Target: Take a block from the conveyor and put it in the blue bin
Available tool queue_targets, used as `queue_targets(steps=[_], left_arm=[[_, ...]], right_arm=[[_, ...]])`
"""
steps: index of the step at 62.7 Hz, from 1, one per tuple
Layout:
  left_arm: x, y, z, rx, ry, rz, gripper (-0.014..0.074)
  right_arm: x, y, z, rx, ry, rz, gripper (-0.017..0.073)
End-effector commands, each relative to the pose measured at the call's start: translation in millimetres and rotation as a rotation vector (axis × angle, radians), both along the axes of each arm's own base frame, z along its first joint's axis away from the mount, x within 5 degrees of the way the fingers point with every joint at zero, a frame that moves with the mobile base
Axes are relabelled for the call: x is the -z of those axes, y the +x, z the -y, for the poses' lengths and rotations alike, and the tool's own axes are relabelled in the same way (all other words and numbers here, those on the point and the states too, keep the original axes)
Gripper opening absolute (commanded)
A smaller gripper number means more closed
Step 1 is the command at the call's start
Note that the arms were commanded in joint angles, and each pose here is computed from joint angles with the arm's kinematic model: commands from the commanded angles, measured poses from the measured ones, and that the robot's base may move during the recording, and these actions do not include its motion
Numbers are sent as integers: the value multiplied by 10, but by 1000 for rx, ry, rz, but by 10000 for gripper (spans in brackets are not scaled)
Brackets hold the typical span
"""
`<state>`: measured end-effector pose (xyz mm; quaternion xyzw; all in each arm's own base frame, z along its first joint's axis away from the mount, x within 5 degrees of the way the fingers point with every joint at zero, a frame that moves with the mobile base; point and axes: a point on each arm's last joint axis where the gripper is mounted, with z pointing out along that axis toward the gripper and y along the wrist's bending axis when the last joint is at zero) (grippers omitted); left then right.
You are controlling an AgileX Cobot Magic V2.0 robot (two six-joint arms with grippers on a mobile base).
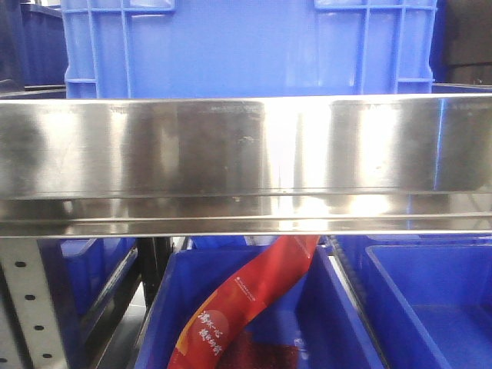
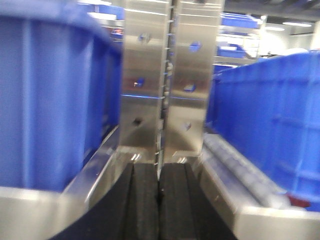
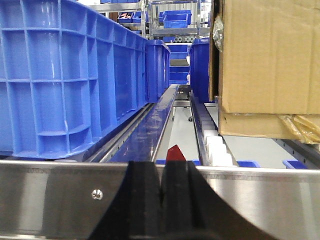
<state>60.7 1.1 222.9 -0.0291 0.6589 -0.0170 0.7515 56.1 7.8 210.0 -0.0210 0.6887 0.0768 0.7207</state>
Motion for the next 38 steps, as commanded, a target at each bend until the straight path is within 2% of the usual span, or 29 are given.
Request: queue_targets(steps=[1, 5, 13, 19, 27, 38], left_arm=[[-23, -53, 3, -1, 4, 86, -111], [50, -51, -4, -9, 6, 8, -111], [75, -48, -7, -12, 2, -19, -111], [65, -50, -6, -11, 2, -8, -111], [62, -50, -8, -18, 49, -6, -111], [62, -50, -8, -18, 46, -5, -111]], right_arm=[[-13, -3, 4, 6, -3, 16, -167], [-13, -3, 4, 6, -3, 16, -167], [-13, -3, 4, 6, -3, 16, -167], [-13, -3, 4, 6, -3, 16, -167], [-13, -3, 4, 6, -3, 16, -167], [-13, -3, 4, 6, -3, 16, -167]])
